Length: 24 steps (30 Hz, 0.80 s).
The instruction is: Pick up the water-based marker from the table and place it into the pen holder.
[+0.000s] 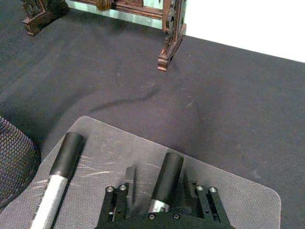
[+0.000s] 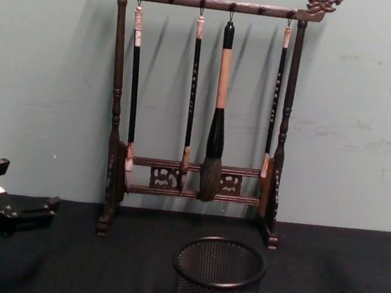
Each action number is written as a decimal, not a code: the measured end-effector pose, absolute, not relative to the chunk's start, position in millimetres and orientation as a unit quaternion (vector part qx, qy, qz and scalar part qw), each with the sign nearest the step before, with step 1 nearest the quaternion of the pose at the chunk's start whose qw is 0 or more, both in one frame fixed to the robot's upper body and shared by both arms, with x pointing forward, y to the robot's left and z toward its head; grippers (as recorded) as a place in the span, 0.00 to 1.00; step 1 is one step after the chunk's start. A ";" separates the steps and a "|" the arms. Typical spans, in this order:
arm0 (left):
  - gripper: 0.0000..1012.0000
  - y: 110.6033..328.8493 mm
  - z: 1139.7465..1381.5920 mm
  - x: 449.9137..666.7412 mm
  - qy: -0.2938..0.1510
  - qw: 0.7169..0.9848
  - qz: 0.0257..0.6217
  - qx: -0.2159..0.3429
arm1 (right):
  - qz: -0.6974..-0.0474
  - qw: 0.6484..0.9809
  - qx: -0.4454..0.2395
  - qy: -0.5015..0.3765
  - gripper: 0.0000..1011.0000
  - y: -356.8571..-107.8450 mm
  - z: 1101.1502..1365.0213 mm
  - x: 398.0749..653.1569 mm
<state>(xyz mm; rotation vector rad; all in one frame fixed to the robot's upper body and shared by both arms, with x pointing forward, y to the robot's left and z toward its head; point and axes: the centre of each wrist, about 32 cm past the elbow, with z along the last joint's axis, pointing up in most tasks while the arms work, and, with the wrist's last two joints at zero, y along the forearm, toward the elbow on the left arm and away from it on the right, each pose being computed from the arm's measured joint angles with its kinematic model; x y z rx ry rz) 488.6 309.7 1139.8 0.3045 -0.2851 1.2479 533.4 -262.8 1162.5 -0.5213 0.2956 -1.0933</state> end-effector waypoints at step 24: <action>0.99 309.7 1139.8 488.6 -0.132 0.791 0.580 0.141 | -0.509 0.820 -0.222 0.137 0.24 -266.5 1163.7 531.4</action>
